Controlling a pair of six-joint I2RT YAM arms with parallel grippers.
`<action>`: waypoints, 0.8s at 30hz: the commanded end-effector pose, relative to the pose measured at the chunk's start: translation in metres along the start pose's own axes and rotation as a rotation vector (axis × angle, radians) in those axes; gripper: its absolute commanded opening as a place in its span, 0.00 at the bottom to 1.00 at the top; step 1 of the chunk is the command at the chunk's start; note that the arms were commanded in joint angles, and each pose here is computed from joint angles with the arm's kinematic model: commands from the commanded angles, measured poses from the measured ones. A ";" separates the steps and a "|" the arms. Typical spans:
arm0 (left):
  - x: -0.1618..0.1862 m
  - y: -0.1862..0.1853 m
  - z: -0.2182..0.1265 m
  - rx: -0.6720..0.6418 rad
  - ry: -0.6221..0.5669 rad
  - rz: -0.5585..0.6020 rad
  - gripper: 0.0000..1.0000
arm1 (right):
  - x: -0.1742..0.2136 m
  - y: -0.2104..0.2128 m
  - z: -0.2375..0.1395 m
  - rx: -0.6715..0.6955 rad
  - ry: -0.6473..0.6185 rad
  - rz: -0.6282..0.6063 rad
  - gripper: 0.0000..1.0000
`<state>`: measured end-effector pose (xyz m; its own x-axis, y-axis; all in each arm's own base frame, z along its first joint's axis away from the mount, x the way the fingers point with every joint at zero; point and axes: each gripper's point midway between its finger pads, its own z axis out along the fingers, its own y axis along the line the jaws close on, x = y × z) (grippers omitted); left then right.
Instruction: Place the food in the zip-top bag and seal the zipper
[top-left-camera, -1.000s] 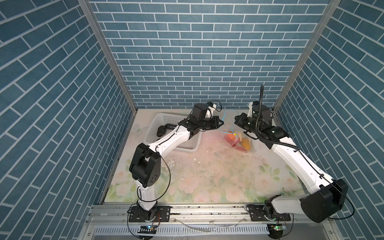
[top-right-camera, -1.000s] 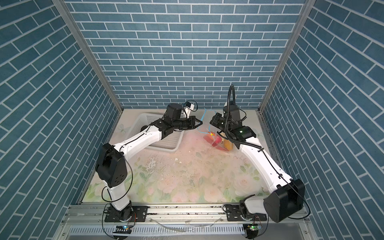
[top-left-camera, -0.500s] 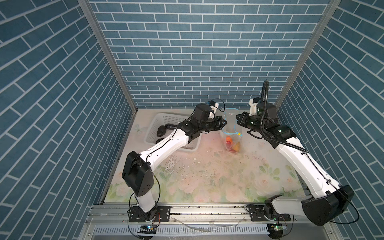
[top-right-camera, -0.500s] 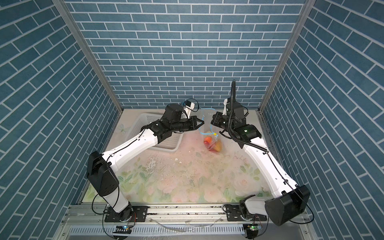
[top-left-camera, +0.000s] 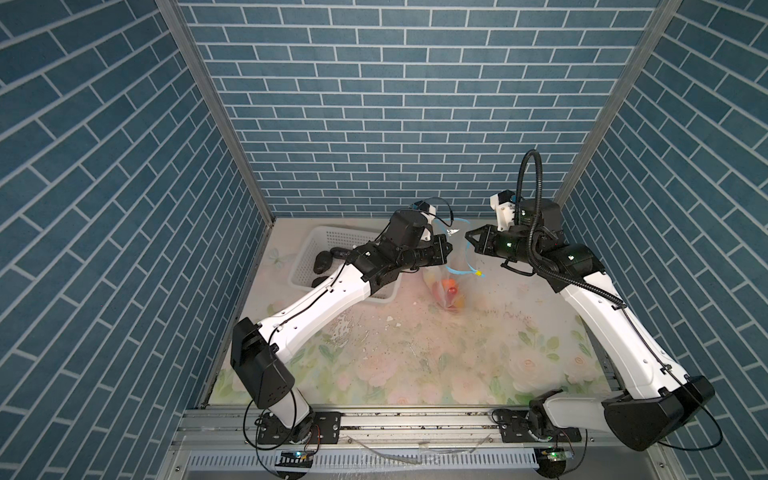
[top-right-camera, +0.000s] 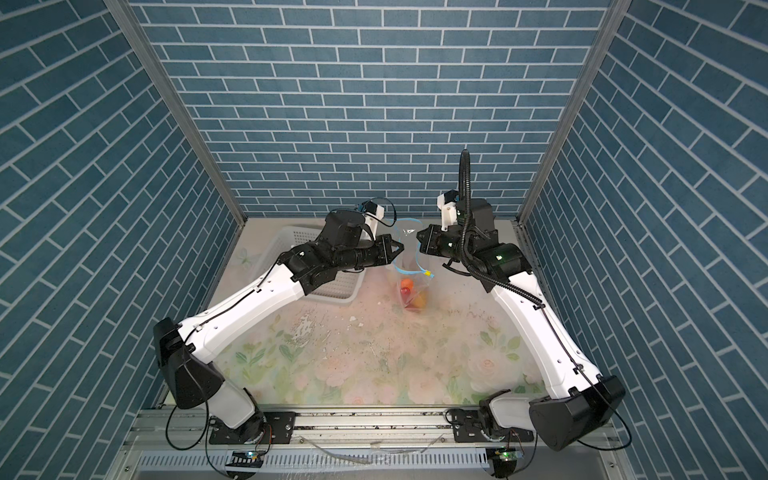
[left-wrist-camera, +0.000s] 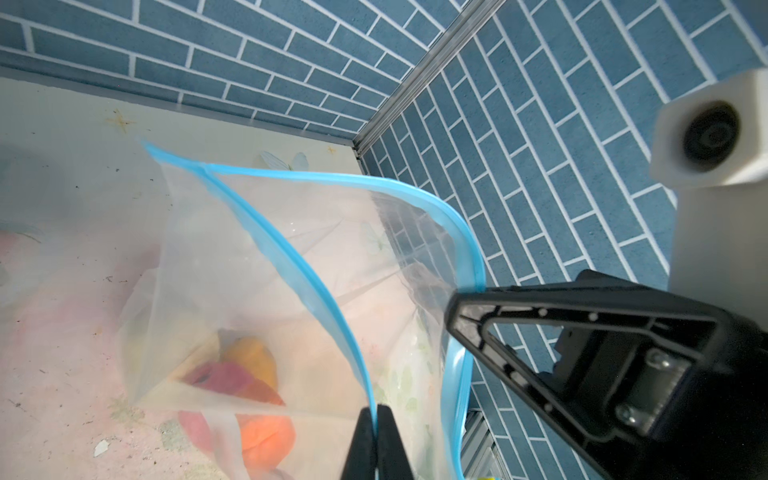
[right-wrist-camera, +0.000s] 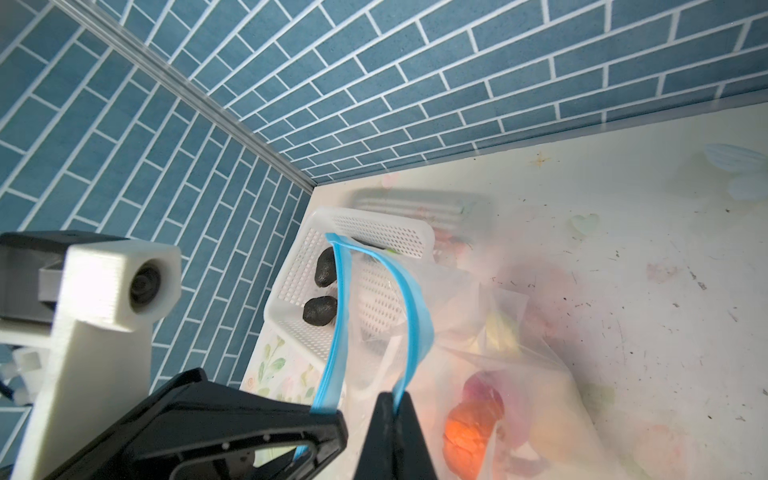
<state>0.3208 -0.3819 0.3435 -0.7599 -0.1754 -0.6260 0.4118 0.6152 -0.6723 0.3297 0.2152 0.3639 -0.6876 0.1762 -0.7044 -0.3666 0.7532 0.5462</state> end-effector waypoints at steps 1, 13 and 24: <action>-0.003 -0.016 -0.014 0.007 -0.022 0.001 0.00 | -0.004 0.015 -0.007 -0.053 0.024 -0.047 0.05; 0.017 0.012 -0.010 -0.064 -0.030 -0.040 0.00 | 0.009 0.010 0.025 -0.110 0.078 -0.075 0.06; 0.012 0.023 0.001 -0.069 -0.057 -0.079 0.00 | 0.007 0.021 0.007 -0.131 0.071 -0.262 0.41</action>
<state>0.3162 -0.3698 0.3117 -0.7722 -0.2335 -0.5910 0.3116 0.6714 -0.6724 0.3344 0.2431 0.3440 -0.7008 0.0112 -0.7133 -0.5103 0.6909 0.5122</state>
